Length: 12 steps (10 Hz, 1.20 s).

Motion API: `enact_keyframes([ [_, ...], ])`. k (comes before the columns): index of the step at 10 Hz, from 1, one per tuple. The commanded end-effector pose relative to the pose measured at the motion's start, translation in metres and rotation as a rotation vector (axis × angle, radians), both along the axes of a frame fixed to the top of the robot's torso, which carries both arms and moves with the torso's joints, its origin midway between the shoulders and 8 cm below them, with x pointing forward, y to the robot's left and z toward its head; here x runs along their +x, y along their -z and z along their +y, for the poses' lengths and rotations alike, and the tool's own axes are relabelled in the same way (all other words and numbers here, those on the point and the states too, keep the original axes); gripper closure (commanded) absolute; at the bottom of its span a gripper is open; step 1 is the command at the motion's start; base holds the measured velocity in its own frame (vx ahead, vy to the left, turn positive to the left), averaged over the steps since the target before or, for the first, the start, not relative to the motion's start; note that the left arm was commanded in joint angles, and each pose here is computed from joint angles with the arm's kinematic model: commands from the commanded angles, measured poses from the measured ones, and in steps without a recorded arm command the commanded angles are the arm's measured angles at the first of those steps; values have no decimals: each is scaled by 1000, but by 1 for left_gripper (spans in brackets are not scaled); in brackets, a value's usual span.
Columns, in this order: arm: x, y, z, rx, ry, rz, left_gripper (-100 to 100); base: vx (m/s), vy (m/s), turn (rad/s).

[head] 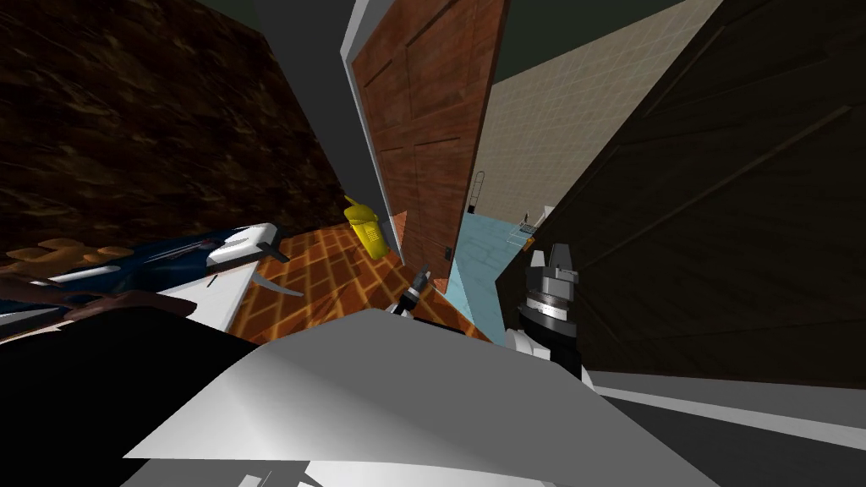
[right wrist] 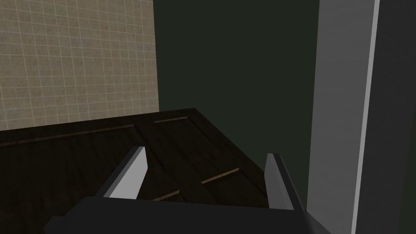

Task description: Push the door open

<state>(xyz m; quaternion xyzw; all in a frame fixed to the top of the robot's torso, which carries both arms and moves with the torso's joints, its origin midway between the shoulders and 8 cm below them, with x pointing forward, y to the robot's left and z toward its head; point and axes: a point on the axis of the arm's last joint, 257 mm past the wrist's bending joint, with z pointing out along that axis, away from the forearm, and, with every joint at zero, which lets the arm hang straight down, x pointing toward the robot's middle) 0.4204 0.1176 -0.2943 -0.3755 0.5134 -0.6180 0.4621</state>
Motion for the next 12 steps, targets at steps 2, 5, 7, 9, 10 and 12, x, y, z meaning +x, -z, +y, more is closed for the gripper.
enact_keyframes([
  [2,-4,22,-9,11,24,42,-100,79,73,-98],
  [5,-9,44,-18,23,48,82,-100,76,68,-83],
  [7,-12,57,-23,31,63,106,-100,83,68,-80],
  [9,-15,68,-27,37,75,127,-100,68,64,-70],
  [10,-16,73,-29,40,81,136,-100,71,68,-65],
  [12,-20,85,-34,48,95,160,-100,80,69,-68],
])
